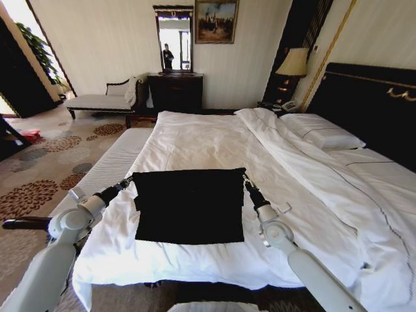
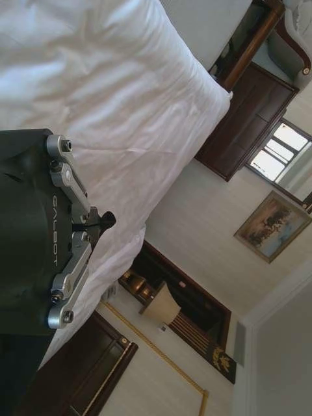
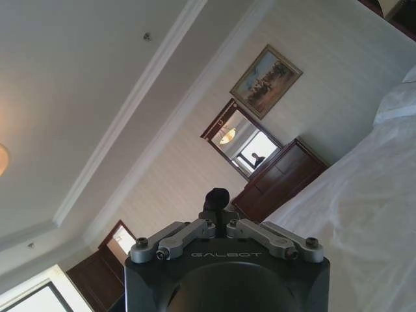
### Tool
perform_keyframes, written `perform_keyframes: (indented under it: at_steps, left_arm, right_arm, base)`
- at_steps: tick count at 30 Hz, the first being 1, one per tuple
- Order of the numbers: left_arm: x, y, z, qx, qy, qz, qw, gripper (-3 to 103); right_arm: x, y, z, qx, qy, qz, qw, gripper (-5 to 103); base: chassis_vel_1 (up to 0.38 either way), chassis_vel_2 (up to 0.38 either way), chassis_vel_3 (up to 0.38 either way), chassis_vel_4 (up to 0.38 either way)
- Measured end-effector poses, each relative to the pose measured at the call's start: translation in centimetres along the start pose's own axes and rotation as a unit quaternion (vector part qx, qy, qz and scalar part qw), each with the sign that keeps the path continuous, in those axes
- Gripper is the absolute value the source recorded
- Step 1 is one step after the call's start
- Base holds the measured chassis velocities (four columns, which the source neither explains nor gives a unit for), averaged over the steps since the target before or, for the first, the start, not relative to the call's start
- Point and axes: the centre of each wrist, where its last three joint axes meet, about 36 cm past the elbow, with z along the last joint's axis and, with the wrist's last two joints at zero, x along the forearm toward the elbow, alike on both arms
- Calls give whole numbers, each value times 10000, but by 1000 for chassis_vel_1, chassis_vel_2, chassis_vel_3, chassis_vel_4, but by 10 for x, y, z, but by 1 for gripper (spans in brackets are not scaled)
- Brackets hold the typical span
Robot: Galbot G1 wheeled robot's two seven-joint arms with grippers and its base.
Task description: Fold the clothes on the bed.
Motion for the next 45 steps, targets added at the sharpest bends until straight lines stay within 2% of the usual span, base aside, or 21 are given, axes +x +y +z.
perform_keyframes:
  at_steps: [10, 13, 30, 38, 45]
  left_arm:
    - [7, -13, 8, 101, -189, 242, 9995, 0]
    - [10, -16, 8, 130, -308, 329, 9989, 0]
    - [13, -12, 14, 221, -608, 474, 9968, 0]
    - [15, -14, 12, 193, -638, 507, 9965, 0]
    - [7, -6, 15, 238, -582, 312, 9975, 0]
  right_arm:
    - [23, -7, 3, -63, -271, -346, 9990, 3]
    - [28, -13, 4, -19, -313, -589, 9978, 3]
    - [28, -17, -2, -19, -564, -1128, 9920, 3]
    - [32, -19, -5, -28, -627, -1140, 9915, 3]
    - [25, -32, 2, 93, -455, -1011, 9938, 3]
  base:
    - [0, 0, 0, 0]
    - [0, 0, 0, 0]
    - [0, 0, 0, 0]
    - [0, 0, 0, 0]
    - [0, 0, 0, 0]
